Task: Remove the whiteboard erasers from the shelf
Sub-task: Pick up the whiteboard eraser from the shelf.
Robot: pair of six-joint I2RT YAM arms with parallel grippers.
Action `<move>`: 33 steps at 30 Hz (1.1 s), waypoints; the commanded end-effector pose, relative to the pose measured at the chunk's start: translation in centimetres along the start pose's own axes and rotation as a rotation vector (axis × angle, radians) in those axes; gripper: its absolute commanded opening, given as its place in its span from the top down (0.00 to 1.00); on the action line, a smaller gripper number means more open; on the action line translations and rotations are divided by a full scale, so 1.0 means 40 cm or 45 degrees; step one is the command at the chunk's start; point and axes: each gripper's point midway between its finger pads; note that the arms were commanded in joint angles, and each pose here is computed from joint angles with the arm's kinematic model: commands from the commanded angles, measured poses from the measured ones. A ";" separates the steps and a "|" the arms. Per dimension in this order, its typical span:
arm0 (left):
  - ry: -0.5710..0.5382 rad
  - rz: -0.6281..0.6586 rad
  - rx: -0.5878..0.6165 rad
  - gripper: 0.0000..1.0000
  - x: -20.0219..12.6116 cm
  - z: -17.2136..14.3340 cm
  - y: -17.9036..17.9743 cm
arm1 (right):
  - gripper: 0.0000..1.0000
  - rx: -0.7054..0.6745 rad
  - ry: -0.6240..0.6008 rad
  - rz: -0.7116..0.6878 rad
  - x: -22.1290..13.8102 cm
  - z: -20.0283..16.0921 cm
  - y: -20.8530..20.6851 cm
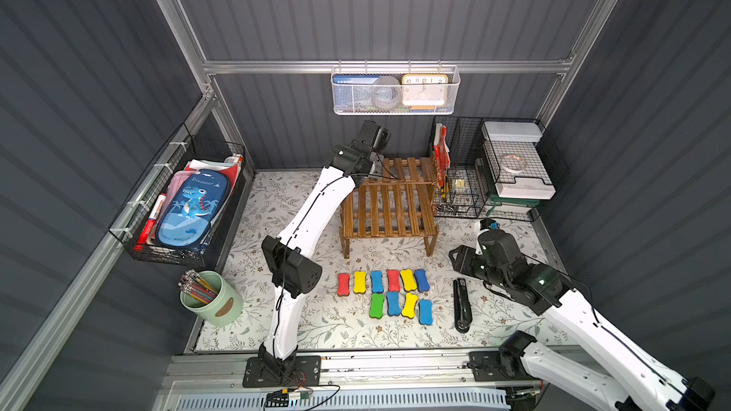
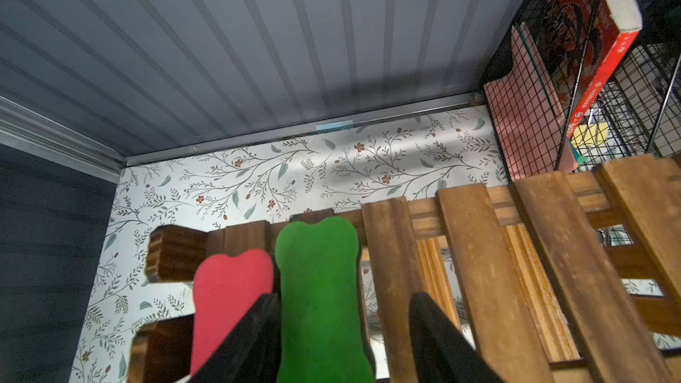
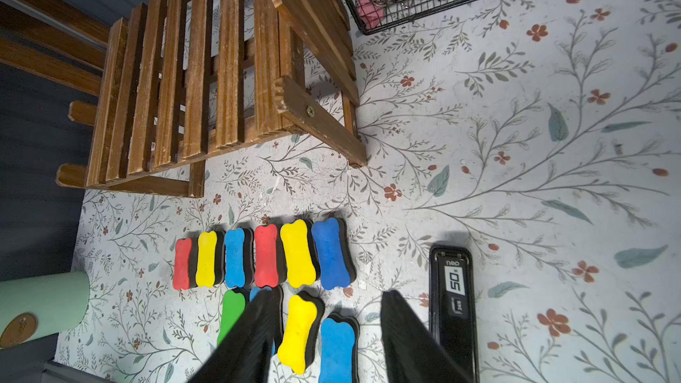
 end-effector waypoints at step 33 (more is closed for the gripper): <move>-0.002 0.003 0.014 0.57 -0.018 0.004 -0.012 | 0.49 0.006 -0.014 0.008 0.002 0.014 0.004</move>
Point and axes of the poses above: each gripper's point midway between its finger pads, its own x axis out along the fingers, its own y axis along the line the jaws close on, z = x × y, and after that the axes turned 13 degrees about x, right-handed
